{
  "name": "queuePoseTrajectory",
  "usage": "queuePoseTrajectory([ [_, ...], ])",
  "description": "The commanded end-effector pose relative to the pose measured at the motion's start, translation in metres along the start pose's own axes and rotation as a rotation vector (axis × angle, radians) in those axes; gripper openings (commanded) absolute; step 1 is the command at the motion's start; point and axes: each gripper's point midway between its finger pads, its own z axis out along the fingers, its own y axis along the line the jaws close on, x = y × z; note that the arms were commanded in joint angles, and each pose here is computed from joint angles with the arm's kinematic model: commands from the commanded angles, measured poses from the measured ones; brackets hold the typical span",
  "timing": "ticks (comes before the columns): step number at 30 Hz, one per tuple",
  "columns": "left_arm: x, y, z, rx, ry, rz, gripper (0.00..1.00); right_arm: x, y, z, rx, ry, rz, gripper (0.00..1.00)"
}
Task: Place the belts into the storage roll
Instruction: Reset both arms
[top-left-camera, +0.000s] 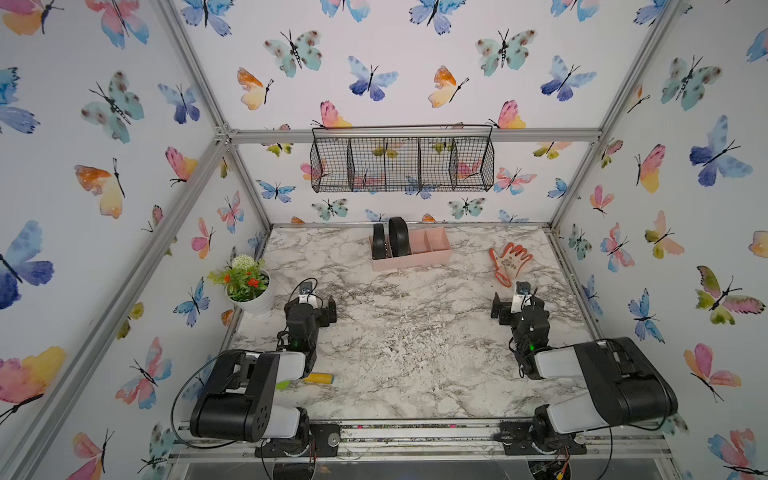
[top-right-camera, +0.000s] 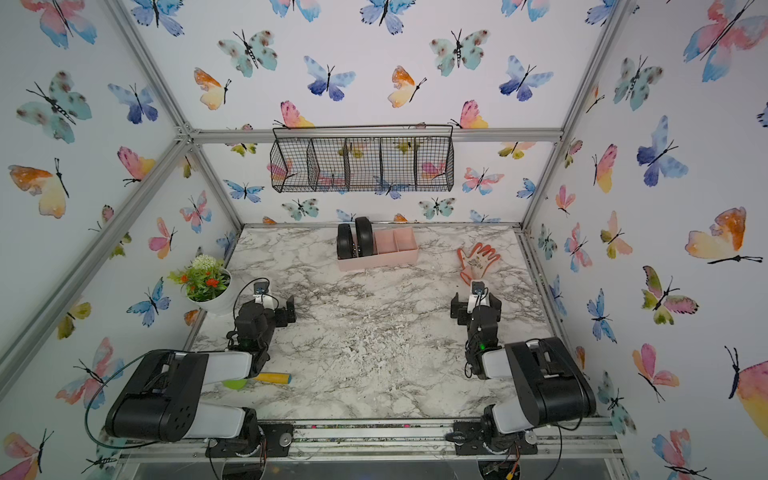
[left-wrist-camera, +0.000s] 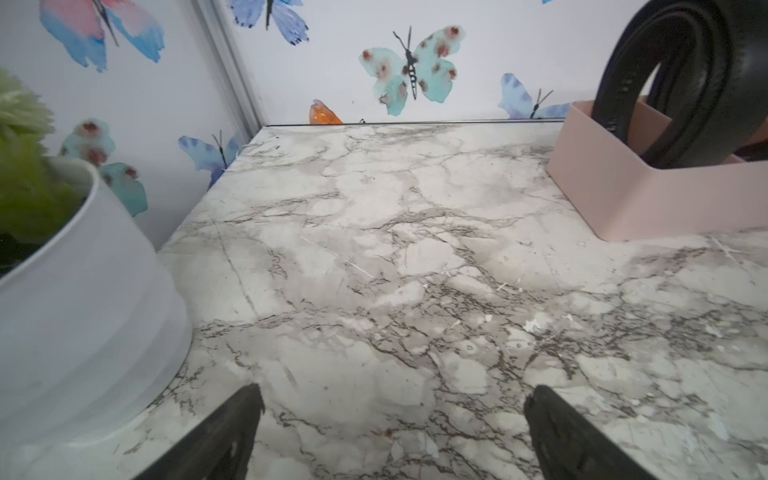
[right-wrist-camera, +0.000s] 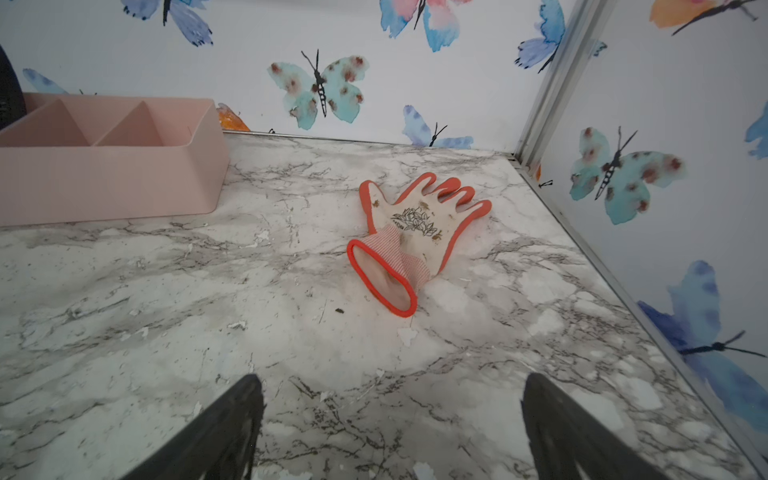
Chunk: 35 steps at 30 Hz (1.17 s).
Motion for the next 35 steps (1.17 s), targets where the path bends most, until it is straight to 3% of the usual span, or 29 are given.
queuePoseTrajectory([
  [1, -0.022, 0.014, -0.006, -0.038, -0.118, -0.055, 0.98, -0.025, -0.004, 0.0, -0.006, -0.135, 0.021, 0.99],
  [5, -0.025, 0.019, -0.015, -0.053, -0.198, -0.07, 0.98, -0.019, -0.007, 0.006, -0.016, -0.077, 0.037, 0.99],
  [9, -0.023, 0.018, -0.013, -0.052, -0.175, -0.067, 0.98, -0.025, -0.002, -0.009, -0.06, -0.153, 0.019, 0.99],
  [35, -0.021, 0.018, -0.01, -0.051, -0.143, -0.064, 0.98, -0.021, -0.01, 0.006, 0.001, -0.093, 0.042, 0.99],
])
